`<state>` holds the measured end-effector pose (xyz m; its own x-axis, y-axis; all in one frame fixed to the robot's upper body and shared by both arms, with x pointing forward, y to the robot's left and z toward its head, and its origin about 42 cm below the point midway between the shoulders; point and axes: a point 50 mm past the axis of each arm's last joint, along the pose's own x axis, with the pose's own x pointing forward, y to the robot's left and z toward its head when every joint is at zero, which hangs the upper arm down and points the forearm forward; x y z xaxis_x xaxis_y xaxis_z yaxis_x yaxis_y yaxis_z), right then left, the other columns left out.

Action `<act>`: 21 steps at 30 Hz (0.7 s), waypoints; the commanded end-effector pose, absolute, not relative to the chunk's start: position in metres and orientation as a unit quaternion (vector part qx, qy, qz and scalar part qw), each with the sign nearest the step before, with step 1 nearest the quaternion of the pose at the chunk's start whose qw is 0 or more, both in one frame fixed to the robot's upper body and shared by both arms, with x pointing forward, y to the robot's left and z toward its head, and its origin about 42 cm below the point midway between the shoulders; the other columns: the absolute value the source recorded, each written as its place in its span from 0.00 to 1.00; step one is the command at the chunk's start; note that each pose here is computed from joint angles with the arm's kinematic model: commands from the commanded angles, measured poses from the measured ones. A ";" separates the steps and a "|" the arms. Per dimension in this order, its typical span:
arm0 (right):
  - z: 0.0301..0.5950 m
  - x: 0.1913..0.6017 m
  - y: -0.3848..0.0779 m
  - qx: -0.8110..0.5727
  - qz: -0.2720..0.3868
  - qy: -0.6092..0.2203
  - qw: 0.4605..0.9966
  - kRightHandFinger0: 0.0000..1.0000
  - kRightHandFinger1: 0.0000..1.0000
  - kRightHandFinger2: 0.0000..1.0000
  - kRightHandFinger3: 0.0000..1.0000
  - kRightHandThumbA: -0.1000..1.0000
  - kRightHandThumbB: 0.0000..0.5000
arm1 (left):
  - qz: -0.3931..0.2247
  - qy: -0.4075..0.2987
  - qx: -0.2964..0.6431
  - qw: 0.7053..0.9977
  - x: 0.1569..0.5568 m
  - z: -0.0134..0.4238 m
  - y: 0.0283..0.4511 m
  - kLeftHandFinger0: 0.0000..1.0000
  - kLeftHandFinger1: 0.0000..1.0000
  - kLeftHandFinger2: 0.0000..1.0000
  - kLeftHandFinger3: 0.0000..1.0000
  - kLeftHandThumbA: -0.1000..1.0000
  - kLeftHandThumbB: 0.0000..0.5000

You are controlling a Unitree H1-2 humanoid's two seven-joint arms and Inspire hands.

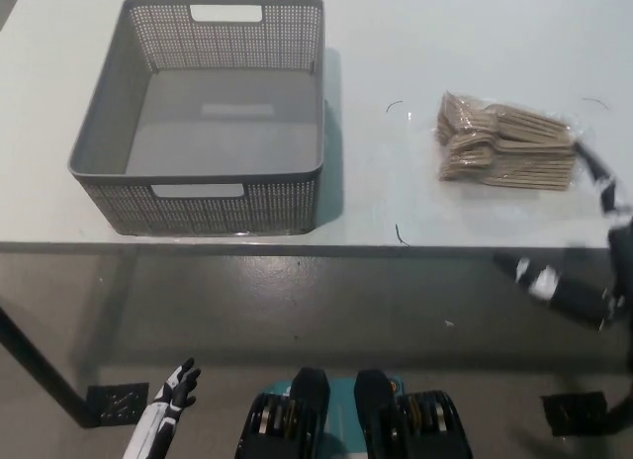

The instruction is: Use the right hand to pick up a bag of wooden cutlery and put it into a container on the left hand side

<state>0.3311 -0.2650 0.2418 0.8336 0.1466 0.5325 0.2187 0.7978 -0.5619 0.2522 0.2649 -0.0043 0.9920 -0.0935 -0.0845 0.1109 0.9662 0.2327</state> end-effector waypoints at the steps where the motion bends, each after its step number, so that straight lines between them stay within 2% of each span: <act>1: 0.297 0.362 -0.281 -0.410 -0.058 -0.274 0.868 1.00 1.00 1.00 1.00 0.85 0.94 | -0.045 0.013 0.121 0.992 0.252 0.001 0.271 1.00 1.00 1.00 1.00 1.00 0.65; 3: 0.319 0.378 -0.286 -0.430 -0.064 -0.271 0.859 1.00 1.00 1.00 1.00 0.82 0.93 | -0.045 0.013 0.121 0.991 0.252 0.001 0.271 1.00 1.00 1.00 1.00 1.00 0.64; 6: 0.354 0.415 -0.289 -0.453 -0.047 -0.255 0.853 1.00 1.00 1.00 1.00 0.80 0.97 | -0.044 0.014 0.120 0.992 0.254 0.001 0.273 1.00 1.00 1.00 1.00 1.00 0.65; 8: 0.360 0.423 -0.290 -0.461 -0.042 -0.247 0.851 1.00 1.00 1.00 1.00 0.78 0.99 | -0.045 0.013 0.122 0.991 0.256 0.002 0.274 1.00 1.00 1.00 1.00 1.00 0.65; 10: 0.374 0.447 -0.290 -0.480 -0.020 -0.221 0.849 1.00 1.00 1.00 1.00 0.75 1.00 | -0.047 0.015 0.124 0.991 0.256 0.001 0.273 1.00 1.00 1.00 1.00 1.00 0.68; 13: 0.386 0.475 -0.287 -0.514 0.010 -0.172 0.840 1.00 1.00 1.00 1.00 0.71 1.00 | -0.049 0.019 0.127 0.991 0.253 -0.001 0.273 1.00 1.00 1.00 1.00 1.00 0.66; 16: 0.398 0.507 -0.284 -0.549 0.036 -0.127 0.825 1.00 1.00 1.00 1.00 0.70 1.00 | -0.051 0.019 0.127 0.990 0.253 -0.001 0.273 1.00 1.00 1.00 1.00 1.00 0.66; 21: 0.407 0.536 -0.284 -0.562 0.071 -0.067 0.821 1.00 1.00 1.00 1.00 0.73 1.00 | -0.055 0.020 0.124 0.991 0.255 -0.002 0.272 1.00 1.00 1.00 1.00 1.00 0.66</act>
